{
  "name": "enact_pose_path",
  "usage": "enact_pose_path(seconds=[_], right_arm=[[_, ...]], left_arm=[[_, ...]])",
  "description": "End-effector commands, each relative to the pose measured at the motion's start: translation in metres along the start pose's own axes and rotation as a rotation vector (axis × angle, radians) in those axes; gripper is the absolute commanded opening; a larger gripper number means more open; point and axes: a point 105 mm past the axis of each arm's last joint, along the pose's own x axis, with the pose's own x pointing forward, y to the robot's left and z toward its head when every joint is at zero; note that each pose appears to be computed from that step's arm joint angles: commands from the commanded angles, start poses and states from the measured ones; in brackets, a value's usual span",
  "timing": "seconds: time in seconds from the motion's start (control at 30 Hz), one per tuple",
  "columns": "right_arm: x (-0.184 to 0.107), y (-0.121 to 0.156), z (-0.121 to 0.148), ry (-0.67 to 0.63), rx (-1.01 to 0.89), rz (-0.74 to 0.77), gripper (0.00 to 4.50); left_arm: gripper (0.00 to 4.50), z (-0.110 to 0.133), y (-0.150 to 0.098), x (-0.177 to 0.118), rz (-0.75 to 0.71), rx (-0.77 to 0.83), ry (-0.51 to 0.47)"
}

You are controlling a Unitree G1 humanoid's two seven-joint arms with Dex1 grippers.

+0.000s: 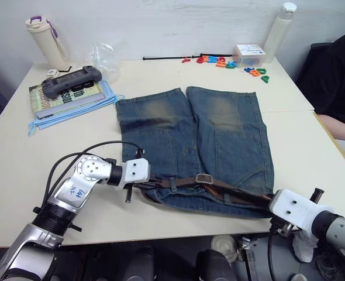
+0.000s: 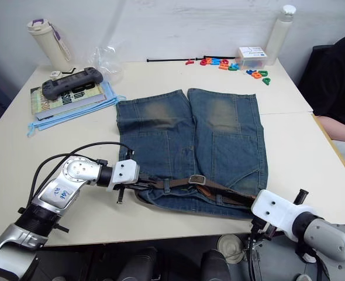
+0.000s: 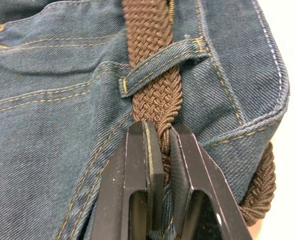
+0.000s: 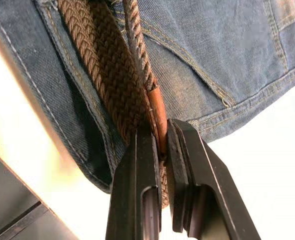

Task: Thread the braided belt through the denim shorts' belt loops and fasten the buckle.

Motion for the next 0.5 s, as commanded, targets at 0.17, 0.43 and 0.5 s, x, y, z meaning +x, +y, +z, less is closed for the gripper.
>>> enact_pose_path(seconds=[0.17, 0.43, 0.5], right_arm=[[-0.002, -0.024, -0.005, 0.07, -0.112, -0.156, 0.0], [0.014, -0.022, 0.012, 0.028, -0.168, -0.177, 0.0], [0.018, -0.017, 0.02, -0.005, -0.133, -0.173, 0.0]], left_arm=[[0.01, -0.05, 0.01, -0.027, 0.114, -0.106, 0.207], [0.01, -0.051, 0.014, -0.039, 0.235, -0.006, 0.194], [0.01, -0.049, 0.01, -0.039, 0.263, 0.001, 0.169]])
